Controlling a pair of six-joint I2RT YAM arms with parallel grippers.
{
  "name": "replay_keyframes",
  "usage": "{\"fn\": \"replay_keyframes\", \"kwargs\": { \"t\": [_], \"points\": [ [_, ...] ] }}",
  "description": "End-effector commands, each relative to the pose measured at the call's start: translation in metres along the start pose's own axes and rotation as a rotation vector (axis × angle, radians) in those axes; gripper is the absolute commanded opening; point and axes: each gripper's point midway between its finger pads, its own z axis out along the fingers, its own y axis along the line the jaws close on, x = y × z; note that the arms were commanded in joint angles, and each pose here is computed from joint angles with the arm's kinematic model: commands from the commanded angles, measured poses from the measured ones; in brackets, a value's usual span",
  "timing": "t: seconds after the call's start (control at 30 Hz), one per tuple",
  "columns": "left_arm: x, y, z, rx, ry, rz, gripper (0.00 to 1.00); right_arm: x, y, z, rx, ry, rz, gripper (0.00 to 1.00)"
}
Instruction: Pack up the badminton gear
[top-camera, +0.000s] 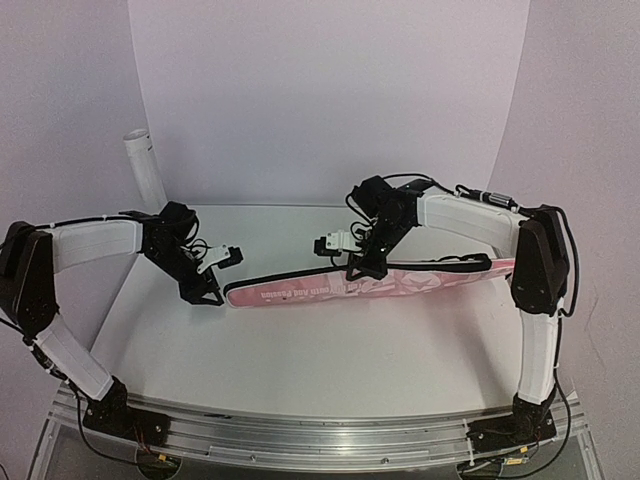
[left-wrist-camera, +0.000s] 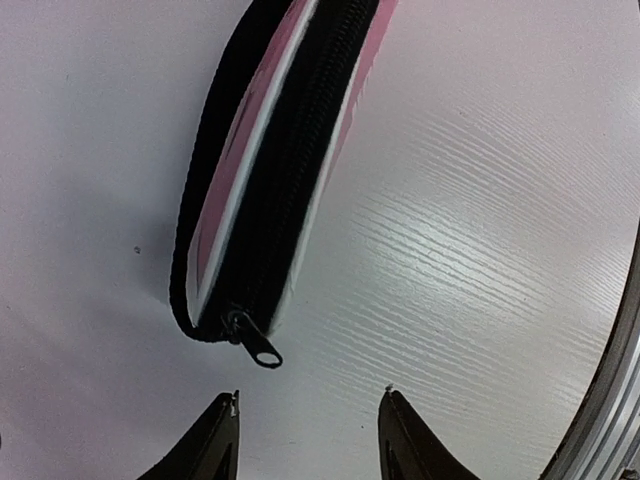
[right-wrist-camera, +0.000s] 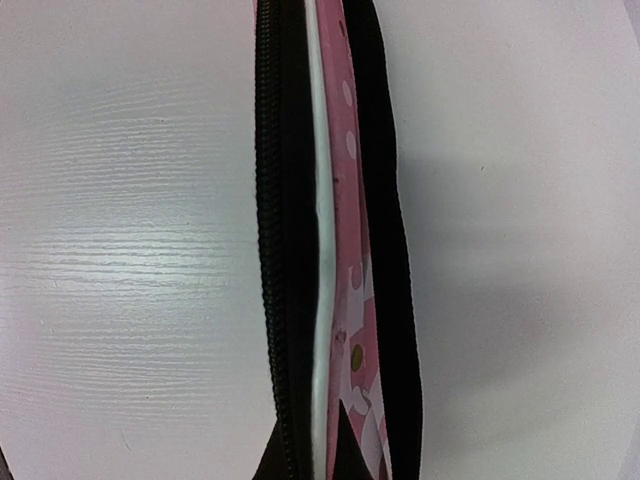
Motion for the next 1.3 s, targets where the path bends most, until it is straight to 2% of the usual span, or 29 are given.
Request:
{"fn": "replay_keyframes", "kwargs": {
  "t": [0.0,0.13,0.3,0.4,0.67,1.03,1.27],
  "points": [
    [-0.032,0.021,0.006,-0.005,-0.072,0.036,0.39,-0.017,0.002,-0.026,0.020,-0.071,-0.027,0.00],
    [-0.033,0.029,0.014,-0.007,-0.061,0.045,0.33,-0.018,0.003,-0.026,0.015,-0.075,-0.022,0.00],
    [-0.035,0.026,0.014,0.011,-0.070,0.058,0.15,-0.016,0.005,-0.025,0.009,-0.074,-0.013,0.00],
    [-0.035,0.024,0.013,0.016,-0.070,0.059,0.00,-0.017,0.005,-0.024,0.007,-0.074,-0.012,0.00],
    [-0.018,0.021,0.016,0.020,-0.019,0.076,0.00,-0.005,0.003,-0.026,0.023,-0.046,-0.020,0.00],
    [0.014,0.045,0.021,0.012,0.053,0.107,0.00,0.033,0.010,-0.030,0.037,0.055,-0.061,0.00],
    [-0.002,0.054,0.029,0.005,-0.028,0.116,0.00,0.024,0.008,-0.036,0.042,0.023,-0.072,0.00]
  ]
}}
